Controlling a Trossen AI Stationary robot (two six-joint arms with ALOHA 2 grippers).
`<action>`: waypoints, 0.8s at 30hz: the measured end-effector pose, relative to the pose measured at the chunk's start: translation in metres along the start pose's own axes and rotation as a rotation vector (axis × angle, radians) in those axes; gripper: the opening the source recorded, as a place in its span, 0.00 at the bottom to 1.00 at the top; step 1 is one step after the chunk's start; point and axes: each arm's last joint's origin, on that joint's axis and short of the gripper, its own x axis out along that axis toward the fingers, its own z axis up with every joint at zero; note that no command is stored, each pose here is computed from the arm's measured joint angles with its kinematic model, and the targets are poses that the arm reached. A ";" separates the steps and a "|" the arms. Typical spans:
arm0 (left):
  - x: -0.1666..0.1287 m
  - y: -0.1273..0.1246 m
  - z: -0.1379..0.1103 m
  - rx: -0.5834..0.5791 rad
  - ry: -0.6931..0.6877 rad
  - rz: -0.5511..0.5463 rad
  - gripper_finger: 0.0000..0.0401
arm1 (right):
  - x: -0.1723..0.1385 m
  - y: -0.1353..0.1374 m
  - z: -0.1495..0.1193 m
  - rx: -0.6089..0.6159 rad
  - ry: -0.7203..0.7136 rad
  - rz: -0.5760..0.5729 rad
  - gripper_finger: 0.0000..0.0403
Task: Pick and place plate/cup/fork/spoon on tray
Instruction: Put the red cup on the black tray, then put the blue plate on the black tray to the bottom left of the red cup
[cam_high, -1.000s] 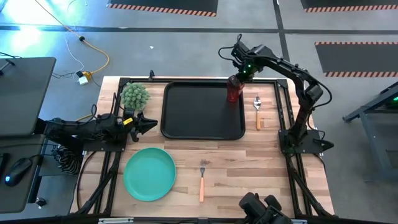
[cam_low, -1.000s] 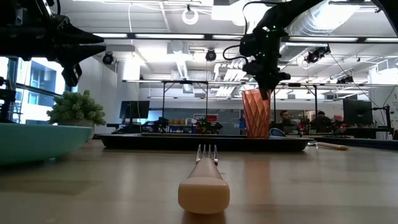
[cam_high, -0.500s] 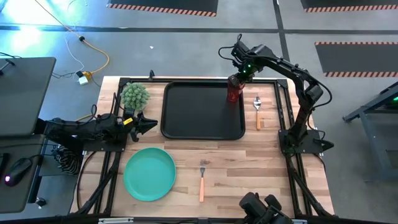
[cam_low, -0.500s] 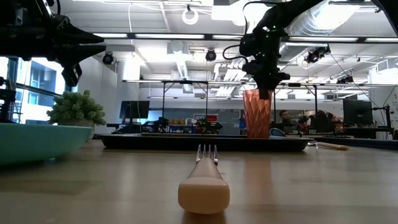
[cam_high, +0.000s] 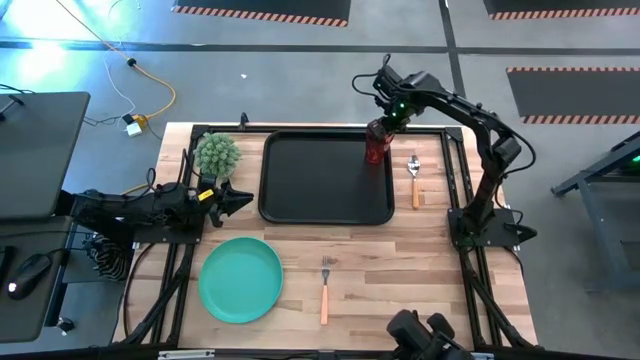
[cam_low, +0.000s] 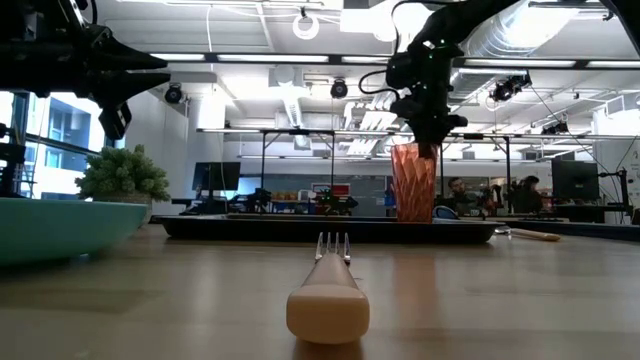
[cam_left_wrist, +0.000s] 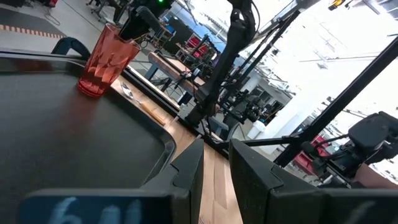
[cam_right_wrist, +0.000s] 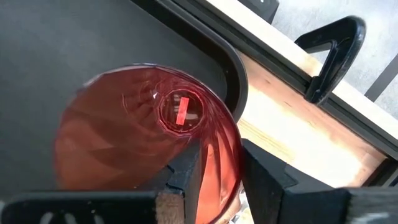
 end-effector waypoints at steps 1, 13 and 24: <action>0.000 0.000 0.000 0.000 0.000 0.000 0.17 | -0.003 0.000 0.000 0.001 -0.010 0.002 0.25; 0.000 0.000 0.000 0.000 0.001 0.001 0.17 | -0.035 -0.003 -0.011 0.028 -0.096 0.016 0.25; 0.000 0.000 0.000 0.000 0.001 0.002 0.17 | -0.087 0.006 -0.039 0.092 -0.207 0.116 0.25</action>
